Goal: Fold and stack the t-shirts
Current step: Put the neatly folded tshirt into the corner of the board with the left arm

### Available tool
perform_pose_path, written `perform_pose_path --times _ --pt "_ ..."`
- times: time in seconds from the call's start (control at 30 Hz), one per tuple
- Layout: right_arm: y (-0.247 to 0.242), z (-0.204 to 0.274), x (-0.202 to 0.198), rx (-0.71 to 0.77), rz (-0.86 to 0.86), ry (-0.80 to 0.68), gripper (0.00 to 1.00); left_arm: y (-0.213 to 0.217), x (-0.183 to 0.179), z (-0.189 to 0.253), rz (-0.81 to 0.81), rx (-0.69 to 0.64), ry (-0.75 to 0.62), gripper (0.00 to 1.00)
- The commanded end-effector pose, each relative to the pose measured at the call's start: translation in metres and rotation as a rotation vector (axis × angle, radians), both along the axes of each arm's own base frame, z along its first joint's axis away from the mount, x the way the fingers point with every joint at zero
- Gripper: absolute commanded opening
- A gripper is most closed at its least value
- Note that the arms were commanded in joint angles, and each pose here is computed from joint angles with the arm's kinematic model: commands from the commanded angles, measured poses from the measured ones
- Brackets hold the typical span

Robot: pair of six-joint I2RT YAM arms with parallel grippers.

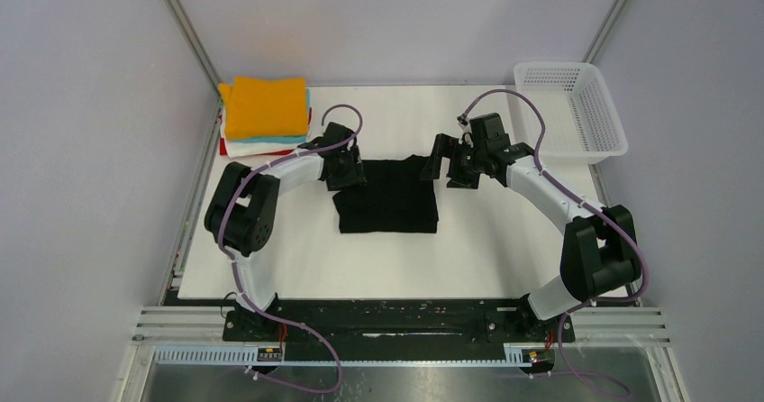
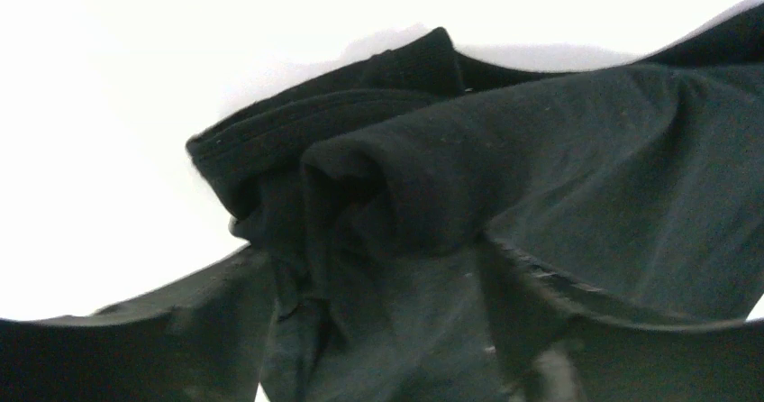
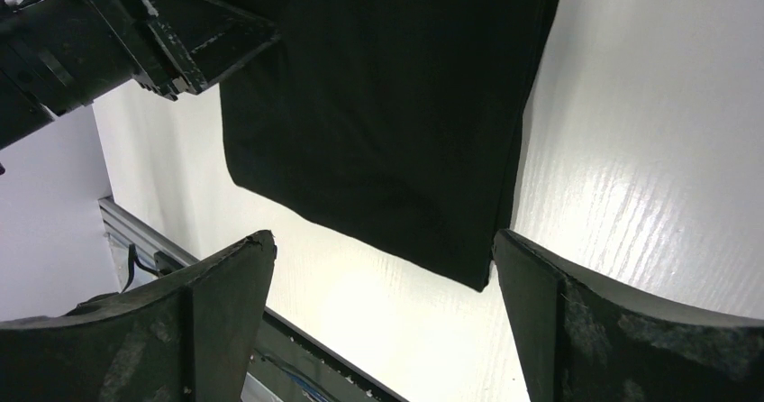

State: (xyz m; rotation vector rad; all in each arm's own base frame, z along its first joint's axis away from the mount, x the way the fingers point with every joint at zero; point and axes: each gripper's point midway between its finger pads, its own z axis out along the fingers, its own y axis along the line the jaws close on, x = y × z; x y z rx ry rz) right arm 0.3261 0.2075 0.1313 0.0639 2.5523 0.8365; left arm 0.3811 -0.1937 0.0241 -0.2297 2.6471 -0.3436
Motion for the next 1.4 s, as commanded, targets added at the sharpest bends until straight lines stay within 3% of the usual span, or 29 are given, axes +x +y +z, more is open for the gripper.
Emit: perform_pose_path --times 0.0,0.03,0.33,0.9,1.13,1.37 --pt "-0.014 0.014 0.012 -0.006 -0.036 -0.06 1.0 0.011 0.004 -0.014 0.005 0.199 0.026 0.03" --pt "-0.016 0.014 0.013 -0.01 -0.041 -0.064 0.99 0.015 0.012 -0.007 0.016 0.24 0.004 0.0" --pt "-0.059 0.018 0.028 -0.204 -0.096 -0.127 0.99 0.049 0.097 0.084 0.024 0.535 -0.229 0.0" --pt "-0.097 0.0 0.04 -0.376 -0.142 -0.138 0.99 0.144 0.189 0.212 0.025 0.821 -0.468 0.0" --pt "-0.101 -0.006 0.044 -0.405 -0.143 -0.124 1.0 0.165 0.209 0.25 0.026 0.832 -0.543 0.0" --pt "-0.108 -0.009 0.049 -0.423 -0.157 -0.11 1.0 0.157 0.203 0.282 0.026 0.755 -0.612 0.0"
